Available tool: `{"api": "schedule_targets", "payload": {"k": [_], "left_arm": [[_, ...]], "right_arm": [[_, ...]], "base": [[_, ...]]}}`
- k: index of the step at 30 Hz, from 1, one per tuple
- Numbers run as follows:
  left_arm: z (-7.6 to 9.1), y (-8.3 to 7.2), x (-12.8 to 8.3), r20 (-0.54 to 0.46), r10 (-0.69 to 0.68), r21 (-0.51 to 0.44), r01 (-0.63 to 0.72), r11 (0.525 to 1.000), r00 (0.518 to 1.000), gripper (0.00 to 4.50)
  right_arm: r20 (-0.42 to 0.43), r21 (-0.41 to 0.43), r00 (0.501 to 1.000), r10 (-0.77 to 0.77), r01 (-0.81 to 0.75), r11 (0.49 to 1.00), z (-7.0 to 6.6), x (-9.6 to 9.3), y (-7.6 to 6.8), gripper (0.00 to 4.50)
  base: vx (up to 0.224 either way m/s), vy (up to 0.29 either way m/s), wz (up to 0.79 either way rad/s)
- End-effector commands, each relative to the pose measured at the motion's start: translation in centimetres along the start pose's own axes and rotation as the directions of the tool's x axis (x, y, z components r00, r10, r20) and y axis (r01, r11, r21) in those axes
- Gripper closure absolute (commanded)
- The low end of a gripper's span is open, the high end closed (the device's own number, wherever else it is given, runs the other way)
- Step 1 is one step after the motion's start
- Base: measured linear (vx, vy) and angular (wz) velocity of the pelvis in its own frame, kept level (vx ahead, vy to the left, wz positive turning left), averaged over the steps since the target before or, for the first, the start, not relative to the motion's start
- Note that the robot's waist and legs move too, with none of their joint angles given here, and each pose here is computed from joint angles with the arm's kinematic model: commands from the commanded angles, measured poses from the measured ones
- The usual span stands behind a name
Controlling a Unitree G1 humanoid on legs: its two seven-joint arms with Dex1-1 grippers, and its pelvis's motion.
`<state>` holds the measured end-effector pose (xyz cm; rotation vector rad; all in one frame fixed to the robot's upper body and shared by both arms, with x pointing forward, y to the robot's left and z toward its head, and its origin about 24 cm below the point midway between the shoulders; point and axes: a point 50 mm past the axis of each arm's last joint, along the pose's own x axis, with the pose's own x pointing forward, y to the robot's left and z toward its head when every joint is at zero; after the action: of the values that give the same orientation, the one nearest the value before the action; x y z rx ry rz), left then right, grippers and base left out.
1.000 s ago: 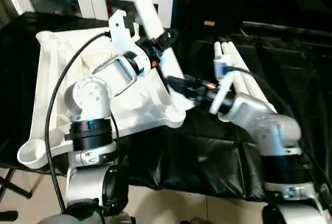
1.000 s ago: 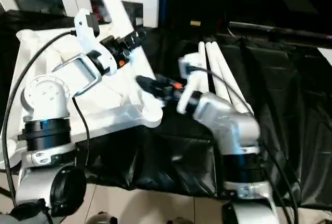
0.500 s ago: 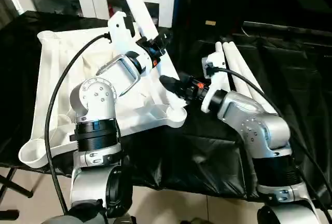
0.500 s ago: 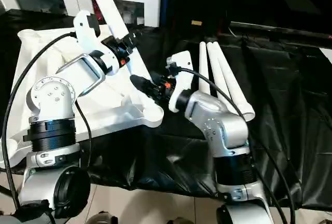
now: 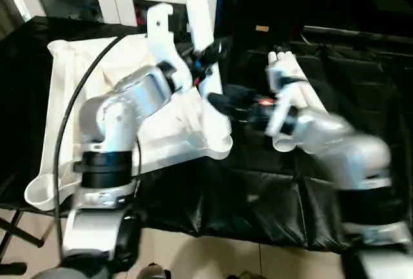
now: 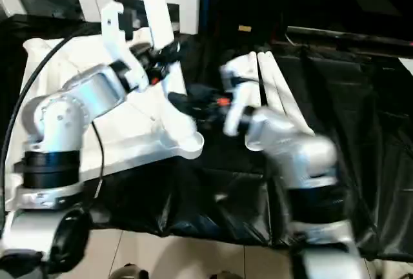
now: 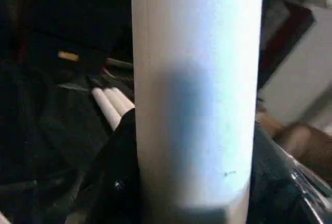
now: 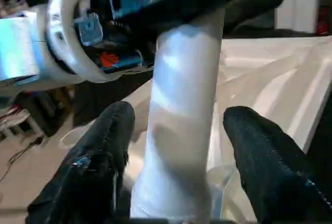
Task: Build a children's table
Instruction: Pick table leg
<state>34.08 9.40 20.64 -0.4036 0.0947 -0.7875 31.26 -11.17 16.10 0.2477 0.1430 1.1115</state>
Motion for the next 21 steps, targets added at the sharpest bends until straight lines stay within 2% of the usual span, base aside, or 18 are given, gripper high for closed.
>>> {"api": "schedule_targets", "payload": {"k": [1,3,4,7,13,20,21], "left_arm": [[0.3,-1.4,0.0,-0.011,-0.107,0.023,0.107,0.994,0.994,2.61],[0.2,-1.8,0.0,-0.025,-0.148,0.015,0.148,0.989,0.989,2.61],[0.1,-2.2,0.0,-0.04,-0.182,0.016,0.183,0.983,0.982,2.61],[0.0,-3.0,0.0,-0.052,-0.248,0.004,0.248,0.969,0.967,2.61],[-0.2,-3.8,0.0,-0.081,-0.323,0.014,0.325,0.946,0.943,2.61],[-0.5,-4.2,-0.4,-0.122,-0.374,0.011,0.378,0.926,0.92,2.61],[-0.6,-4.3,-0.4,-0.127,-0.38,0.01,0.384,0.923,0.916,2.61]], "right_arm": [[-0.023,-0.016,0.999,0.035,-0.035,0.999,0.6,0.1,0.0,1.04],[-0.053,-0.011,0.997,0.06,-0.061,0.998,0.5,0.0,-0.1,0.96],[-0.071,0.014,0.993,0.095,-0.094,0.995,0.4,0.0,0.0,0.69],[-0.092,0.065,0.981,0.17,-0.164,0.984,0.2,0.0,0.1,0.64],[-0.157,0.12,0.953,0.26,-0.243,0.963,-0.2,0.2,0.4,0.64],[-0.18,0.14,0.939,0.295,-0.272,0.952,-0.3,0.4,0.2,0.64],[-0.193,0.141,0.935,0.299,-0.275,0.951,-0.4,0.4,0.2,0.81]], "base": [[0.0,0.0,0.0],[0.0,0.0,0.0],[0.0,0.0,0.0],[0.0,0.0,0.0],[0.0,0.0,0.0],[0.0,0.0,0.0],[0.0,0.0,0.0]]}}
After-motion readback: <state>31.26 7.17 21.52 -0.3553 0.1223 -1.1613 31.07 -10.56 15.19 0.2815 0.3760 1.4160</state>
